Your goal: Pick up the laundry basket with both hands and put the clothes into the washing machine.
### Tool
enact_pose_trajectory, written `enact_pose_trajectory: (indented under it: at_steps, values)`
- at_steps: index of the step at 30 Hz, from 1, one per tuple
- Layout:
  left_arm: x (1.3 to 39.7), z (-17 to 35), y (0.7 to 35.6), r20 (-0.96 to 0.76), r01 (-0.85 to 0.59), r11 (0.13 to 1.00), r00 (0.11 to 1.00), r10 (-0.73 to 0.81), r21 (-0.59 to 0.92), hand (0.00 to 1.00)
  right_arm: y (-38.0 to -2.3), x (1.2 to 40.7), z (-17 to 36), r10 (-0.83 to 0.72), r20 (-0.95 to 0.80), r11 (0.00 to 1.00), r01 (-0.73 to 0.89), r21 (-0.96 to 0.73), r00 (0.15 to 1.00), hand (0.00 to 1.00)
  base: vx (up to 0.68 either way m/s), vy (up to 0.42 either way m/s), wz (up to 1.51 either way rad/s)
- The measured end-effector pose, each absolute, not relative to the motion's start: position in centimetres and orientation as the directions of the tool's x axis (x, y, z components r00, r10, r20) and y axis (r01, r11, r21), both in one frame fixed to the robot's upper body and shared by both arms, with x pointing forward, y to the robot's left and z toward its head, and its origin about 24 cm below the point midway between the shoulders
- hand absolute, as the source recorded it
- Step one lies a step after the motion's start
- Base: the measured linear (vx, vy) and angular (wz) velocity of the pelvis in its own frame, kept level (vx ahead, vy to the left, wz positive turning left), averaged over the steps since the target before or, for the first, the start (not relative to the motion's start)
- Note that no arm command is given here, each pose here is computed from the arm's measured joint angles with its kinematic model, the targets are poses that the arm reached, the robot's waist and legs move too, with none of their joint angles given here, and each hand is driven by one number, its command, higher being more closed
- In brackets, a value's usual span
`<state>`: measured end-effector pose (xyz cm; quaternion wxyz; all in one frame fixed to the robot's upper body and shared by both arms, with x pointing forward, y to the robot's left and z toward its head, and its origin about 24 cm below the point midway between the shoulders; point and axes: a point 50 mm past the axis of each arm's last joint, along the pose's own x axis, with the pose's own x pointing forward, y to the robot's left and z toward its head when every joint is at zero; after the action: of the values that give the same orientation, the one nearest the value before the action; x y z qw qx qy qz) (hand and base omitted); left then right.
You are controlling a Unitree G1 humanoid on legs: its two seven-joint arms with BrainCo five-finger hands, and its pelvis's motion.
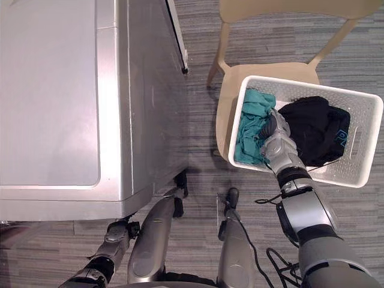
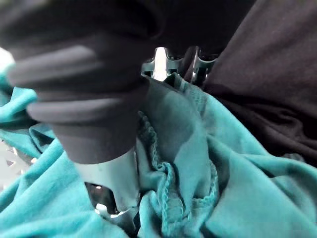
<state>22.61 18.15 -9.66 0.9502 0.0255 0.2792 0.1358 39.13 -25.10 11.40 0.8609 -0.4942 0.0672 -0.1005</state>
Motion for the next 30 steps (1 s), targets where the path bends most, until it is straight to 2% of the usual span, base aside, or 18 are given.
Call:
enact_pose_trajectory:
  at_steps: [5,11,16,19,21,26,30]
  values:
    - [22.8,-9.7,17.8,-0.529,-0.237,0.964,0.806,0.264,0.12,0.0,-24.5,39.3,11.2,-0.204,-0.045,0.477,0.059,-0.877,0.978,1.0,-0.03,-0.041,0.09]
    - [23.3,-9.4,17.3,-0.524,-0.213,0.97,0.816,0.244,0.12,0.0,-23.0,39.0,9.8,-0.169,-0.061,0.513,0.035,-0.857,0.984,1.0,0.0,-0.036,0.06]
    - [23.2,-9.5,17.0,-0.53,-0.213,0.971,0.813,0.24,0.111,0.0,-22.6,38.5,10.1,-0.165,0.006,0.59,0.104,-0.801,0.986,1.0,0.03,-0.021,0.02]
    - [23.5,-9.2,17.0,-0.514,-0.216,0.971,0.824,0.239,0.106,0.0,-22.3,38.2,11.7,-0.166,0.113,0.638,0.194,-0.745,0.98,1.0,0.03,-0.006,0.03]
    - [23.7,-8.9,17.1,-0.499,-0.217,0.971,0.833,0.239,0.103,0.0,-21.9,37.9,13.3,-0.173,0.209,0.688,0.27,-0.674,0.963,1.0,0.03,-0.001,-0.04]
    - [22.9,-9.3,17.2,-0.52,-0.213,0.972,0.821,0.234,0.101,0.0,-20.9,35.8,12.6,-0.221,0.266,0.819,0.327,-0.473,0.938,1.0,0.06,0.001,0.05]
    - [20.5,-10.7,17.7,-0.585,-0.221,0.97,0.776,0.236,0.098,0.0,-17.9,32.4,11.3,-0.218,0.299,0.959,0.261,-0.111,0.929,1.0,0.08,0.0,0.12]
